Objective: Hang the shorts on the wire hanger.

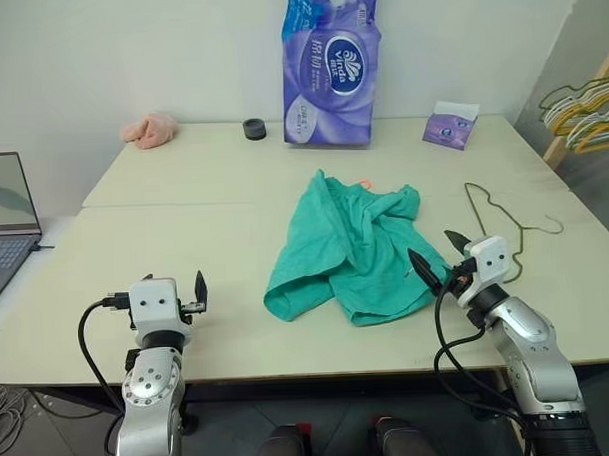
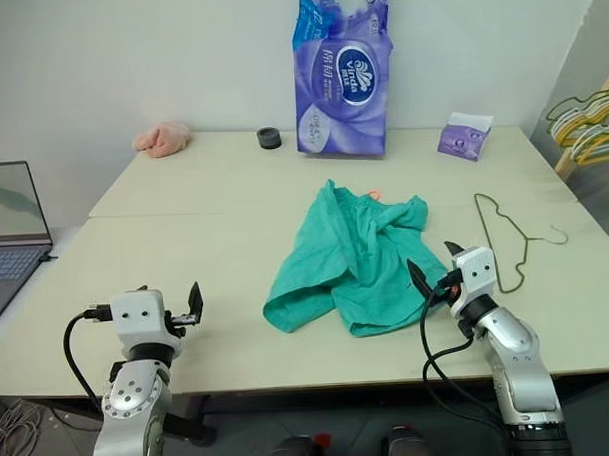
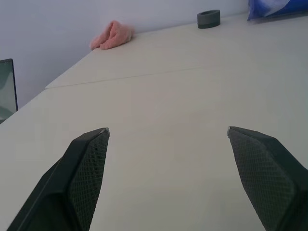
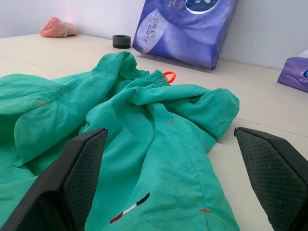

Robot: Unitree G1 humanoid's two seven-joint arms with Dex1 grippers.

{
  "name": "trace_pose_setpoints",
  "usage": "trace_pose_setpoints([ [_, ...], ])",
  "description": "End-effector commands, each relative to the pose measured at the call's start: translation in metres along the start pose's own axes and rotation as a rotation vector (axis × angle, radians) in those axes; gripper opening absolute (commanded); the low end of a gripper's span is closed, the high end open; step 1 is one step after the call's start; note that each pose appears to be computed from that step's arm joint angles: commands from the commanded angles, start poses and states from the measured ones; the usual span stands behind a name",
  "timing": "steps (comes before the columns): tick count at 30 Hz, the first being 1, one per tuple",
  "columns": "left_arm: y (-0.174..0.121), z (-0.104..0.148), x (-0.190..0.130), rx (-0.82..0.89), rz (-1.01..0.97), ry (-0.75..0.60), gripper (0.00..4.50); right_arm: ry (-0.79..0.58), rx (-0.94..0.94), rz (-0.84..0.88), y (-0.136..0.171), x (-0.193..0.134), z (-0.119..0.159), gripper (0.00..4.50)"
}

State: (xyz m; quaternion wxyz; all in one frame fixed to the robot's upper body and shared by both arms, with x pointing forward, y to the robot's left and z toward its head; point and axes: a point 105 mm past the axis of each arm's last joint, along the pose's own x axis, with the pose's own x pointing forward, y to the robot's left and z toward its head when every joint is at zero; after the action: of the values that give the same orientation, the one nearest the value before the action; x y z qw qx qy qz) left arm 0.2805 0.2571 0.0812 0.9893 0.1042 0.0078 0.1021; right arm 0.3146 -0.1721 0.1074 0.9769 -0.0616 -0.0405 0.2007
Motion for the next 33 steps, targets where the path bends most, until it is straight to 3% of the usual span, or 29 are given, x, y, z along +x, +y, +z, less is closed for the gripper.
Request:
trace_pose_setpoints([
  [1,-0.005,0.019,-0.001,0.02,-0.038,-0.072,4.16,-0.033,-0.012,0.008,0.002,0.002,0.009,4.48],
  [21,-0.028,0.031,0.002,0.115,-0.207,-0.134,4.16,-0.013,-0.063,0.105,0.016,-0.004,0.005,4.48],
  [33,-0.072,0.046,0.004,0.051,-0.503,-0.19,4.16,-0.028,-0.092,0.073,0.009,-0.015,0.014,4.48],
])
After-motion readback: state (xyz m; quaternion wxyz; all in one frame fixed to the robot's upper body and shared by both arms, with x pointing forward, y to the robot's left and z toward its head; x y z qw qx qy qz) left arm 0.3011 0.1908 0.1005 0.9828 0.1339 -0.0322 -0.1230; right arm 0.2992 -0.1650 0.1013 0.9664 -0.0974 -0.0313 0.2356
